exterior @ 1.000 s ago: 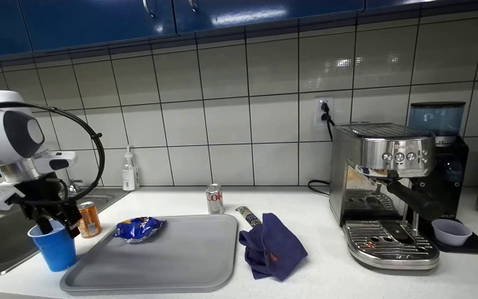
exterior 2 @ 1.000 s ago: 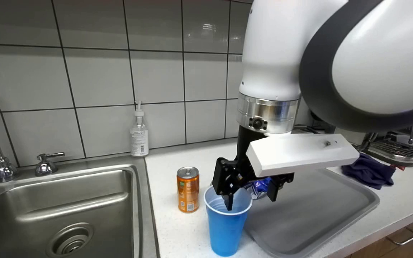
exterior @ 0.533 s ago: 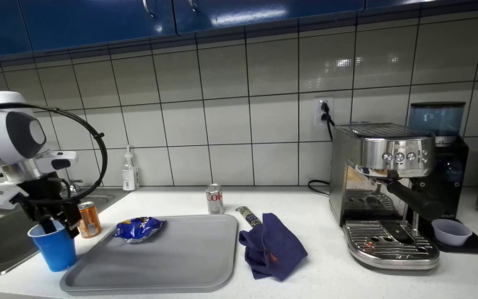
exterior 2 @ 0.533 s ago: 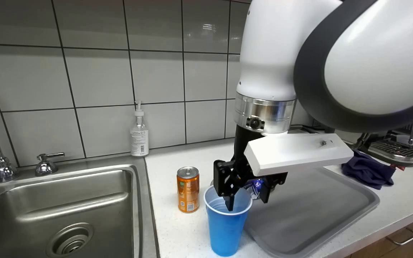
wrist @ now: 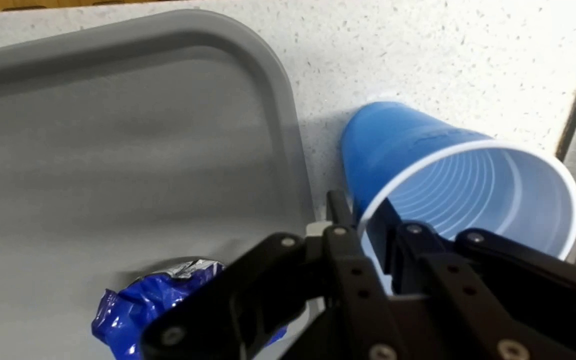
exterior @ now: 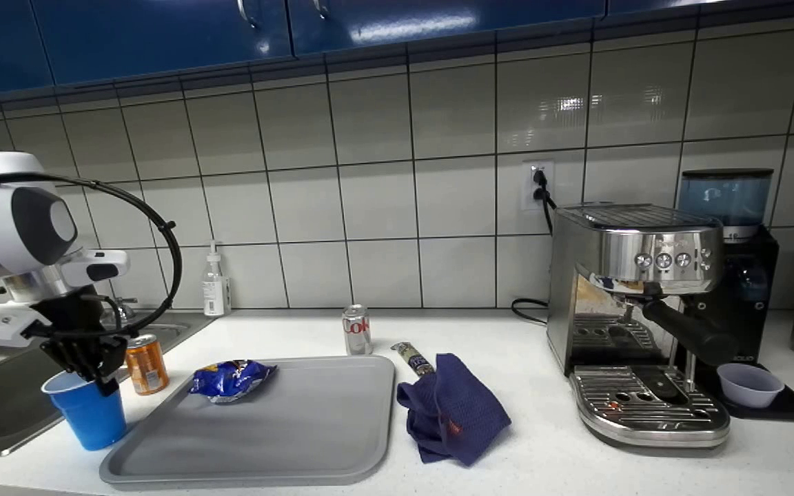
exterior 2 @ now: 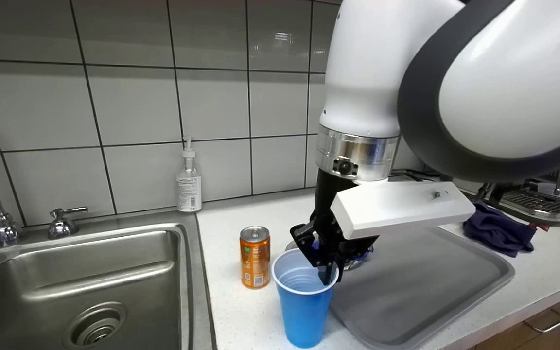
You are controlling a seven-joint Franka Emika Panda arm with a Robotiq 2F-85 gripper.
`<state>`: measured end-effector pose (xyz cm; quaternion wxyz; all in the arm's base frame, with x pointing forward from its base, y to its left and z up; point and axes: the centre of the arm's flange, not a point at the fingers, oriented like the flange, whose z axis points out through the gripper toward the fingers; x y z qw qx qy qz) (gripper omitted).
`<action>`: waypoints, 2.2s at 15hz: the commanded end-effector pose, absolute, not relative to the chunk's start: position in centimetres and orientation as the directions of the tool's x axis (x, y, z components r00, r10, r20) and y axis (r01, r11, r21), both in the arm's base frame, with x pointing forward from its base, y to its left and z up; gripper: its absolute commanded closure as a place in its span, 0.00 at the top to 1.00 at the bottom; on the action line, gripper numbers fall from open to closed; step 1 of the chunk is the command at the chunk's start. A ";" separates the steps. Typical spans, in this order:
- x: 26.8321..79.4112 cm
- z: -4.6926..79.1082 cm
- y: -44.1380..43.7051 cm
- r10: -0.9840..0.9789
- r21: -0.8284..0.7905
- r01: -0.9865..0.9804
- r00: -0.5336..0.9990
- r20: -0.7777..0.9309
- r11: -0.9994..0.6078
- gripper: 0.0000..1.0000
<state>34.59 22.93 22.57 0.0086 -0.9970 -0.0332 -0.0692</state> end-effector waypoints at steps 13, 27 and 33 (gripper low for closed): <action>34.5 24.0 23.5 0.204 -0.103 0.221 0.967 0.153 -0.970 0.01; 35.8 26.6 21.3 0.244 -0.129 0.270 0.951 0.188 -0.954 0.01; 35.8 28.0 19.6 0.295 -0.098 0.315 0.940 0.171 -0.944 0.01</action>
